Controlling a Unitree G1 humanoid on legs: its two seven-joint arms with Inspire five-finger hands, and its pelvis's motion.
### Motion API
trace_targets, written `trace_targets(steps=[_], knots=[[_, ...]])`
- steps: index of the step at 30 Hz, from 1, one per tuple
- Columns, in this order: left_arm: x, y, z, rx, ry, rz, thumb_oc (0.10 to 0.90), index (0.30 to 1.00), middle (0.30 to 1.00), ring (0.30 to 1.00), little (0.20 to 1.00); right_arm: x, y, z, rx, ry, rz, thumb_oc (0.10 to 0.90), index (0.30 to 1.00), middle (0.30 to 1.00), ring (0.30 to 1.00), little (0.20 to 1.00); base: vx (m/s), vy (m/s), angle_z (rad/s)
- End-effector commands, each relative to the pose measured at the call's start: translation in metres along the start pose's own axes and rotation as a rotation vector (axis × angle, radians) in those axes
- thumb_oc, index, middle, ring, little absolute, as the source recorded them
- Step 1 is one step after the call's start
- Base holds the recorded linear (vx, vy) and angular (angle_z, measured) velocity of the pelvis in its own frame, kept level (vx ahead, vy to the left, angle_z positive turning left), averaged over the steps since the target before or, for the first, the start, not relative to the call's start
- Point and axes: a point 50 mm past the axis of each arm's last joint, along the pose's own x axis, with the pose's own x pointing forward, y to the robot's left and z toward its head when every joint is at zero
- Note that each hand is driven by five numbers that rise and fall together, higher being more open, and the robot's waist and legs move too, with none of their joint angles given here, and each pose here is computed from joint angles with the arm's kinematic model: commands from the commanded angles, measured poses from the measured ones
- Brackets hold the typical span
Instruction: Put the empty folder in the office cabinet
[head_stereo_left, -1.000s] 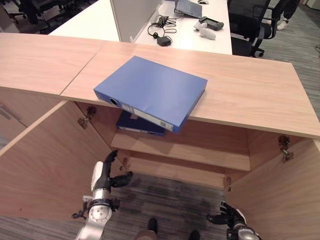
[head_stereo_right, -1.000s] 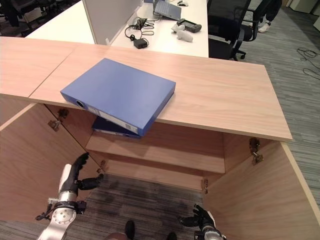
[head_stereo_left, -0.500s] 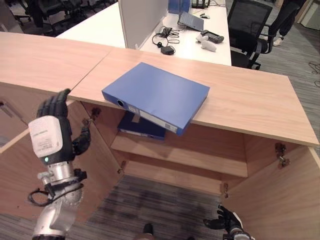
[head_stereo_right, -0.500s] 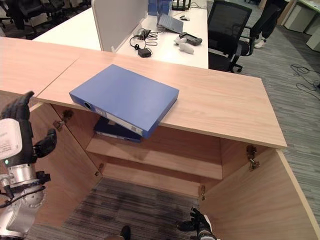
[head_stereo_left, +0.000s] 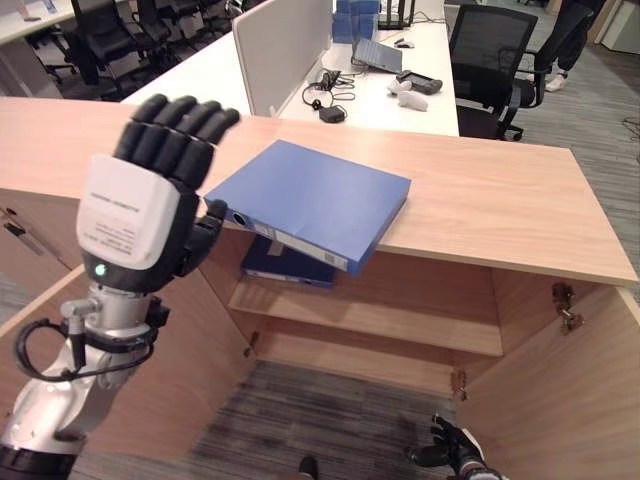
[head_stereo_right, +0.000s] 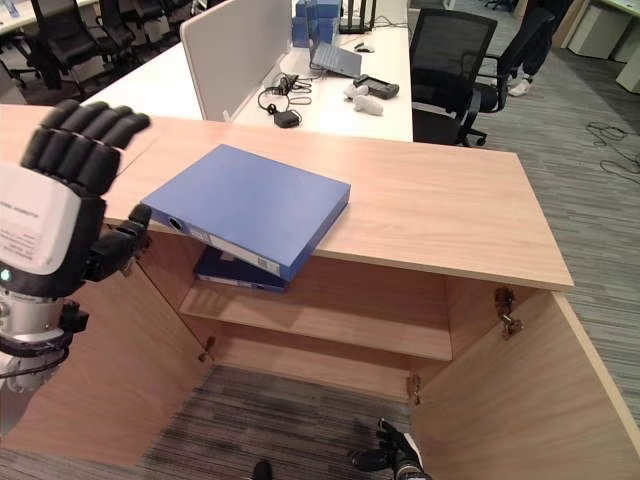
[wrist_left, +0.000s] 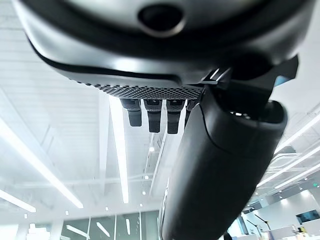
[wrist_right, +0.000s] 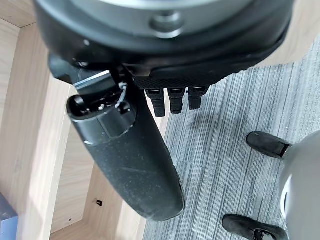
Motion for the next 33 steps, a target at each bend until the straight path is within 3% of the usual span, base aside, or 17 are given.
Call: trace_targets(steps=[1,15,33], knots=[[0.029,0.015,-0.005,-0.117,0.019,0.137,0.8,0.9,0.9,0.9,0.9,0.01,-0.014,0.044,-0.051,-0.164,-0.015,0.8,0.9,0.9,0.9,0.9,0.0,0.0,0.0],[0.018,-0.011,-0.008,-0.347,0.159,0.016,0.8,0.9,0.9,0.9,0.9,0.008,-0.018,0.029,-0.003,-0.105,-0.028,0.8,0.9,0.9,0.9,0.9,0.0,0.0,-0.02],[0.039,-0.004,-0.015,-0.137,0.014,-0.085,0.8,0.9,0.9,0.9,0.9,0.005,-0.018,0.013,0.01,-0.046,-0.013,0.8,0.9,0.9,0.9,0.9,0.0,0.001,-0.01]])
